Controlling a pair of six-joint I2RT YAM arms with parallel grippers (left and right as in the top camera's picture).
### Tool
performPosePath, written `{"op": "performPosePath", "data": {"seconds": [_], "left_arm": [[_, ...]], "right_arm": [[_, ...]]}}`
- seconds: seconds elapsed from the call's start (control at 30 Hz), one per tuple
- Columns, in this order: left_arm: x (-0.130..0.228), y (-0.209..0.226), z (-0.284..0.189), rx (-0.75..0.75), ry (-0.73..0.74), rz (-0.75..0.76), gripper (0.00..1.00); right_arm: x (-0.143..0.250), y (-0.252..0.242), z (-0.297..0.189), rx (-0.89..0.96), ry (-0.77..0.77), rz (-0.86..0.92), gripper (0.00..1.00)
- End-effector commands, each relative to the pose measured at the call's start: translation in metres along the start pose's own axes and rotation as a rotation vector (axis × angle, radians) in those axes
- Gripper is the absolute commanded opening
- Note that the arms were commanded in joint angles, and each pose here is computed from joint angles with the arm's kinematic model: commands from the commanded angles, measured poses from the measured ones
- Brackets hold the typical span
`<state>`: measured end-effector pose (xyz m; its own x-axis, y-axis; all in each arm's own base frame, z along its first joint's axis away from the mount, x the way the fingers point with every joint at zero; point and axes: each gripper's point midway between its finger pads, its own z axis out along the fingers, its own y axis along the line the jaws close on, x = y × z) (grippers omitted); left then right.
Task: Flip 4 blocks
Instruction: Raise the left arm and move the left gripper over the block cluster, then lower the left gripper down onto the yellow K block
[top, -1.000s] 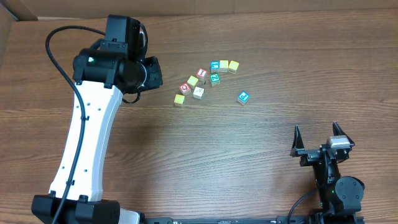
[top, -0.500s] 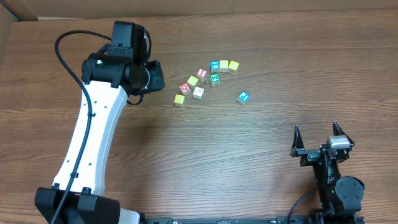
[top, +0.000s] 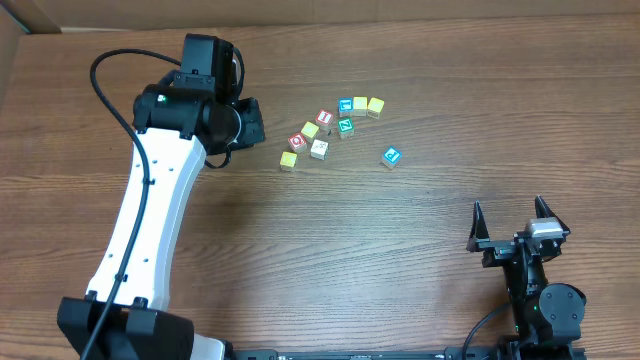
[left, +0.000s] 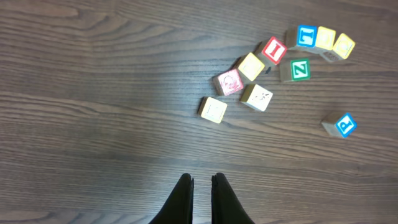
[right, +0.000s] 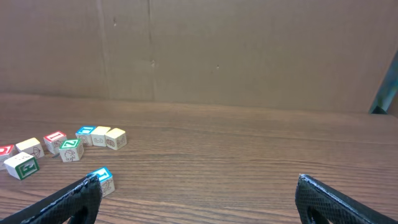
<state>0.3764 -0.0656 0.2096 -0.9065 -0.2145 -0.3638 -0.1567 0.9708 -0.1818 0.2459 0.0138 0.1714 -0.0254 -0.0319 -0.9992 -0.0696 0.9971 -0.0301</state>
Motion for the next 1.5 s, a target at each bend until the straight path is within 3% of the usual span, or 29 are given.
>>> {"op": "performPosePath", "data": {"seconds": [0.0, 0.23, 0.3, 0.37, 0.43, 0.53, 0.63, 0.73, 1.17, 1.47], "left_arm": [[0.008, -0.002, 0.016, -0.015, 0.053, 0.02, 0.04], [0.021, -0.021, 0.035, -0.019, 0.11, 0.077, 0.04], [0.024, -0.025, 0.038, -0.02, 0.116, 0.094, 0.08], [0.025, -0.028, 0.042, -0.031, 0.117, 0.108, 0.19], [0.025, -0.029, 0.044, -0.034, 0.118, 0.113, 0.38], [0.025, -0.03, 0.046, -0.034, 0.121, 0.114, 0.52], [0.025, -0.03, 0.046, -0.034, 0.122, 0.113, 0.82], [0.027, -0.029, 0.046, -0.036, 0.128, 0.113, 0.9], [0.03, -0.028, 0.045, -0.041, 0.142, 0.123, 1.0], [0.031, -0.027, 0.045, -0.039, 0.149, 0.135, 0.97]], "right_arm": [[0.002, -0.001, 0.0, 0.004, -0.004, 0.0, 1.0], [0.002, -0.001, 0.0, 0.004, -0.004, 0.0, 1.0], [0.002, -0.001, 0.0, 0.004, -0.004, 0.0, 1.0], [0.002, -0.001, 0.0, 0.004, -0.004, 0.0, 1.0], [0.002, -0.001, 0.0, 0.004, -0.004, 0.0, 1.0], [0.002, -0.001, 0.0, 0.004, -0.004, 0.0, 1.0], [0.002, -0.001, 0.0, 0.004, -0.004, 0.0, 1.0], [0.002, -0.001, 0.0, 0.004, -0.004, 0.0, 1.0], [0.002, -0.001, 0.0, 0.004, -0.004, -0.001, 1.0], [0.002, -0.001, 0.0, 0.004, -0.004, 0.0, 1.0]]}}
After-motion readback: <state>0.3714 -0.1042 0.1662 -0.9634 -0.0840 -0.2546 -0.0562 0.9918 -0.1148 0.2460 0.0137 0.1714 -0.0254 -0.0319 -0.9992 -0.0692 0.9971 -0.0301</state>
